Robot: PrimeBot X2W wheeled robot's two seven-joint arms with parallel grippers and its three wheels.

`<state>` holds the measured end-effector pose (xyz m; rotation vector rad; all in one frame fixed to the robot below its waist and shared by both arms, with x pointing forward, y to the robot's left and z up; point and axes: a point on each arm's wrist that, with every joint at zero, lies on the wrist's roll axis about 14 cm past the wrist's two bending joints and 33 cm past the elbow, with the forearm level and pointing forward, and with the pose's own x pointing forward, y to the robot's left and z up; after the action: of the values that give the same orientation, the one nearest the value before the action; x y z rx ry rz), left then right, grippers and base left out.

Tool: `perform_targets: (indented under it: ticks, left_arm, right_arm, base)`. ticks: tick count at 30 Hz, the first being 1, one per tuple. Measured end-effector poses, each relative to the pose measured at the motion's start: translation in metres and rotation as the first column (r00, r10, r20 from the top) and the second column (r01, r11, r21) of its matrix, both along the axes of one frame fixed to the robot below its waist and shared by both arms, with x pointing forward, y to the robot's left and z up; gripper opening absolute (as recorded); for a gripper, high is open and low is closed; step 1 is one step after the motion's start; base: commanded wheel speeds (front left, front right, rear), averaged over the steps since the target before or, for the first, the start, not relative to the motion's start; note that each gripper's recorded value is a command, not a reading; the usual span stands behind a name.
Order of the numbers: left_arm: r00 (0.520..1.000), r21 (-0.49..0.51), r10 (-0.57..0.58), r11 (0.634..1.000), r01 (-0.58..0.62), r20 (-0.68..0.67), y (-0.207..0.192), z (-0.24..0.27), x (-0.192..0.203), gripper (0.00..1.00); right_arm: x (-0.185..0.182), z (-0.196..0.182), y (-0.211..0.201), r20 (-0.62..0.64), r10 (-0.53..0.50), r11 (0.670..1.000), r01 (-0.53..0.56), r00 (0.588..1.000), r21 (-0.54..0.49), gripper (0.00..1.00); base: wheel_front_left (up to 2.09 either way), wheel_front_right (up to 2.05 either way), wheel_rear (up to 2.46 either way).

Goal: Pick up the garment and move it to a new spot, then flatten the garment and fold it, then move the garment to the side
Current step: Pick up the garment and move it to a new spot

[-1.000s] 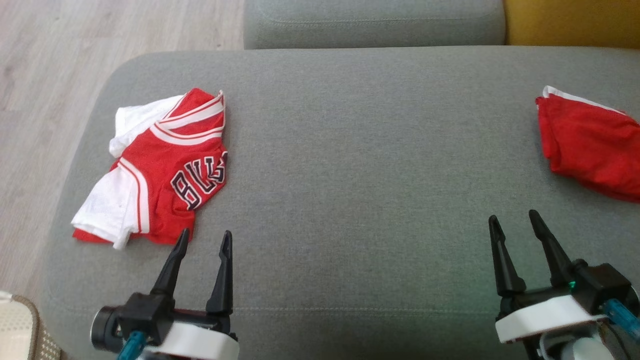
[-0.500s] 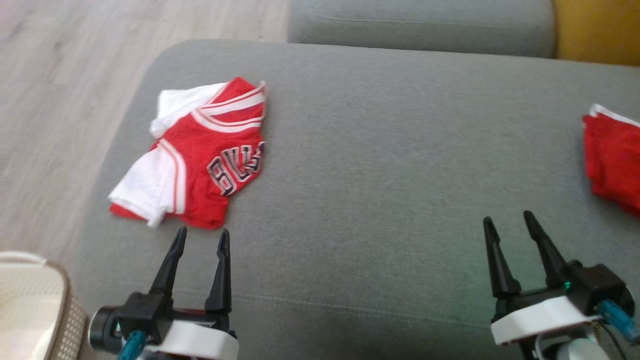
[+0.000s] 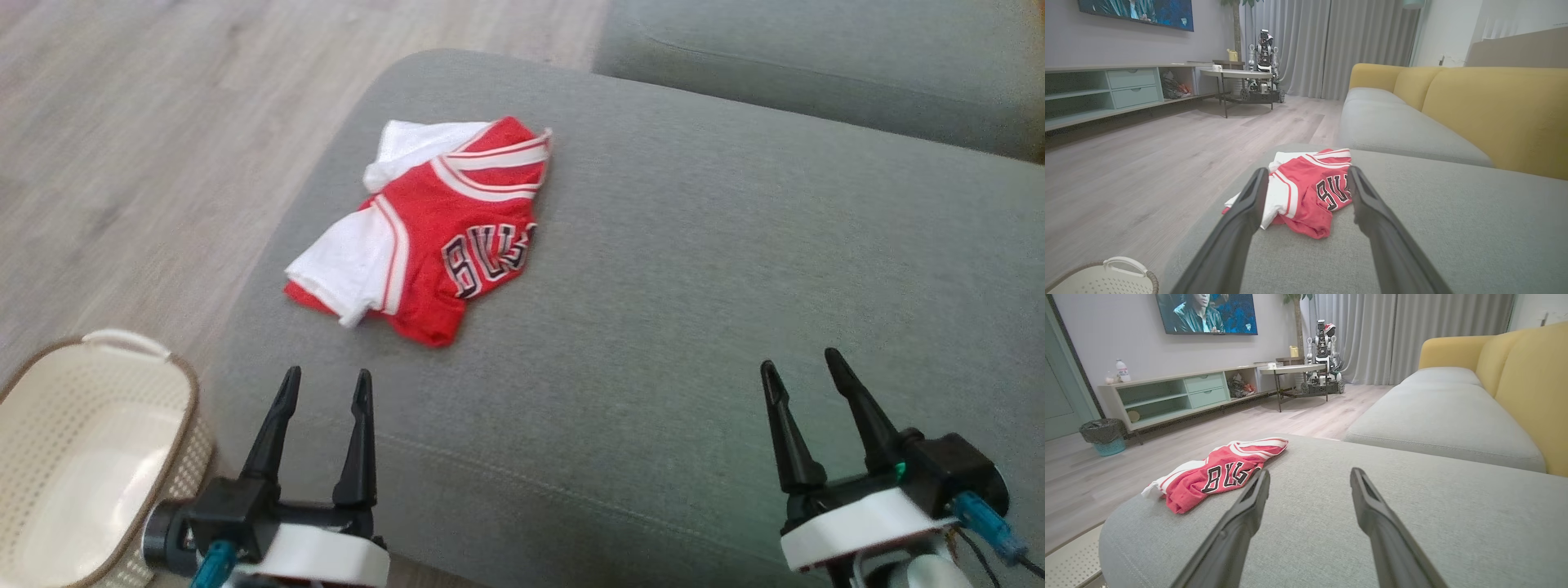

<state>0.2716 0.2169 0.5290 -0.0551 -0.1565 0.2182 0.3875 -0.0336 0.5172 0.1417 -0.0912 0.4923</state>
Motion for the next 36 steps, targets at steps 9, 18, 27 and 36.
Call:
perform_targets:
  ticks: [9, 18, 27, 36]
  left_arm:
    - [0.995, -0.005, 0.097, 0.995, -0.097, -0.005, 0.021, 0.001, -0.017, 1.0]
    - [0.995, 0.03, 0.094, 0.995, -0.096, 0.045, 0.035, 0.023, 0.011, 1.0]
    - [0.99, 0.155, -0.02, 0.988, -0.002, 0.141, 0.062, 0.073, 0.126, 1.0]
    - [0.968, -0.022, -0.169, 0.986, 0.168, -0.185, 0.046, -0.003, 0.245, 1.0]
  right_arm:
    - [0.002, -0.009, 0.034, -0.024, 0.1, 0.995, -0.1, 0.995, -0.001, 1.0]
    - [0.011, -0.031, 0.041, -0.06, 0.119, 0.992, -0.122, 0.991, -0.039, 1.0]
    - [0.059, -0.029, 0.034, 0.017, 0.099, 0.994, -0.098, 0.995, -0.056, 1.0]
    - [0.102, -0.033, -0.004, 0.097, -0.001, 0.995, 0.011, 0.995, -0.104, 1.0]
  base:
    - [0.0, 0.0, 0.0]
    - [0.0, 0.0, 0.0]
    - [0.0, 0.0, 0.0]
    - [0.0, 0.0, 0.0]
